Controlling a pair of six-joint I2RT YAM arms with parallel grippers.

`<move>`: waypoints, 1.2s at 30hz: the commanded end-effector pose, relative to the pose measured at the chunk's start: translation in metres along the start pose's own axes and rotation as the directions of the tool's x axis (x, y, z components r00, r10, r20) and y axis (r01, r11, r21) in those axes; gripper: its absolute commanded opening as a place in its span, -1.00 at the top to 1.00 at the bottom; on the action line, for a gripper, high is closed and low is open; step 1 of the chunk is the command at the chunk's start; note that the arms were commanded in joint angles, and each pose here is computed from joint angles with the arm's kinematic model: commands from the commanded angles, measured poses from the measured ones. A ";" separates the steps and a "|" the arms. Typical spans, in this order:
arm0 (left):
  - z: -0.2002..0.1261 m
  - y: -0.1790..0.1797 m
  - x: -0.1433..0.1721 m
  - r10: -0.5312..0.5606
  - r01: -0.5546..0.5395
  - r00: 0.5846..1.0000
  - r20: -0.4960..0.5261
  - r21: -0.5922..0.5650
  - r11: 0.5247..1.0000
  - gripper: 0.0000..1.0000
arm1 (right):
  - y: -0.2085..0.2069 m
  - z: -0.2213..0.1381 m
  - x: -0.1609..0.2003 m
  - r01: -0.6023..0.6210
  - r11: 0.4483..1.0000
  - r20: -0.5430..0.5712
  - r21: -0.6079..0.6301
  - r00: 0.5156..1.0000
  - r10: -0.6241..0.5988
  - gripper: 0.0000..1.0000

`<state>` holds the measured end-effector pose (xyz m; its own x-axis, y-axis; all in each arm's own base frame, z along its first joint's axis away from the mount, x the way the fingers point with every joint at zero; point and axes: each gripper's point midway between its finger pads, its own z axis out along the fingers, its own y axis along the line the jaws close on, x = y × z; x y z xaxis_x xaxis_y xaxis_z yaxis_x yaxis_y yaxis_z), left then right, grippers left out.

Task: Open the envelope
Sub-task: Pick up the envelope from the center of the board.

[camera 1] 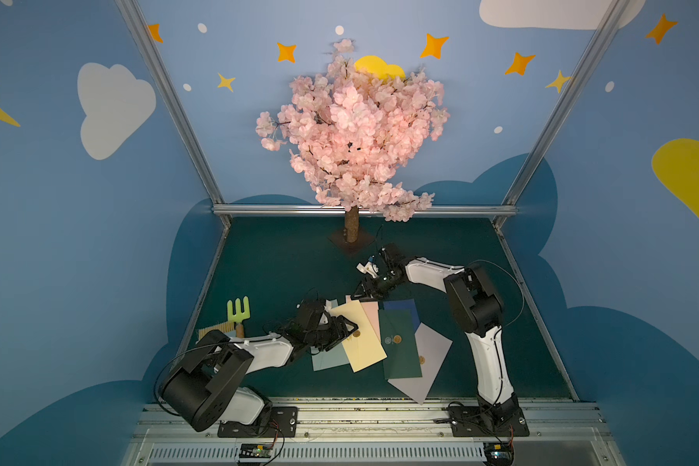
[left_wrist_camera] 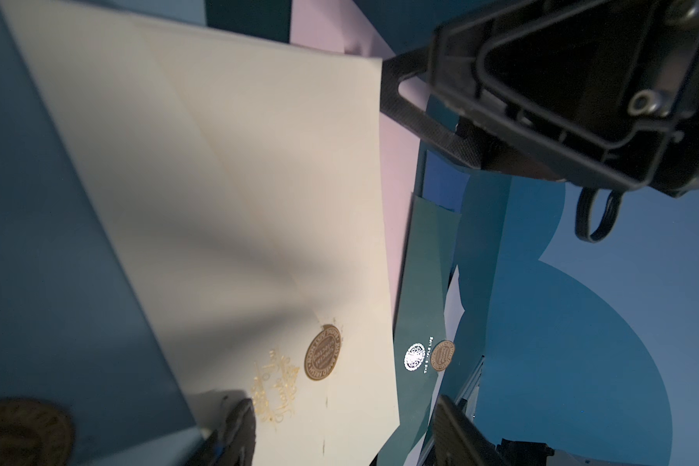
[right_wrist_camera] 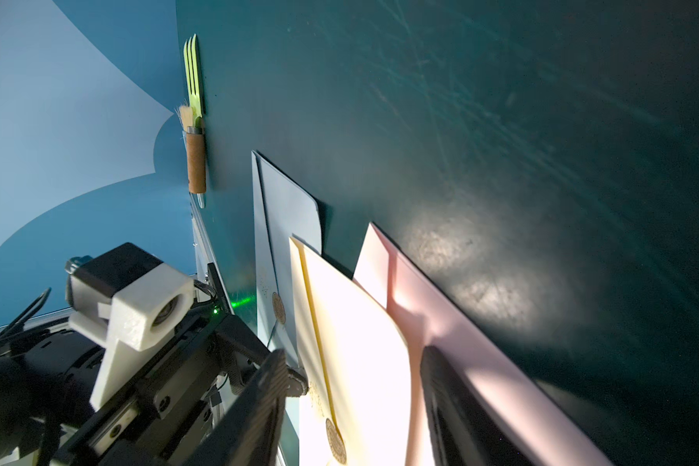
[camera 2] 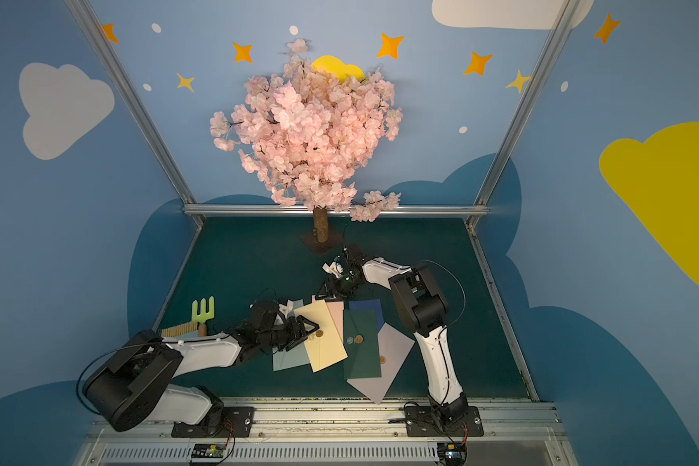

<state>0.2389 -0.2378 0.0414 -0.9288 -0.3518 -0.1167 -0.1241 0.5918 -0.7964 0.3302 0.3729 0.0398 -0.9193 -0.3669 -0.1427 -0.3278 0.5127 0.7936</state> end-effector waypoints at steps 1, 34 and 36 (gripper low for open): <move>0.002 0.015 0.008 -0.015 0.013 1.000 -0.025 -0.048 0.999 -0.42 | -0.007 0.011 0.010 -0.022 1.000 -0.043 -0.018 0.999 0.021 -0.02; 0.004 0.011 0.003 0.000 0.000 1.000 -0.010 -0.037 0.999 -0.44 | 0.039 0.006 0.056 0.036 0.994 -0.100 -0.101 0.994 -0.046 1.00; 0.001 0.007 0.002 0.011 -0.011 1.000 -0.005 -0.030 0.999 -0.44 | 0.049 0.000 0.049 0.050 0.993 -0.082 -0.109 0.995 -0.059 1.00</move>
<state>0.2417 -0.2421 0.0434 -0.9307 -0.3439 -0.1245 -0.1054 0.5781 -0.8092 0.2714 0.3742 0.0421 -0.8840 -0.4552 -0.1068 -0.3273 0.4393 0.8366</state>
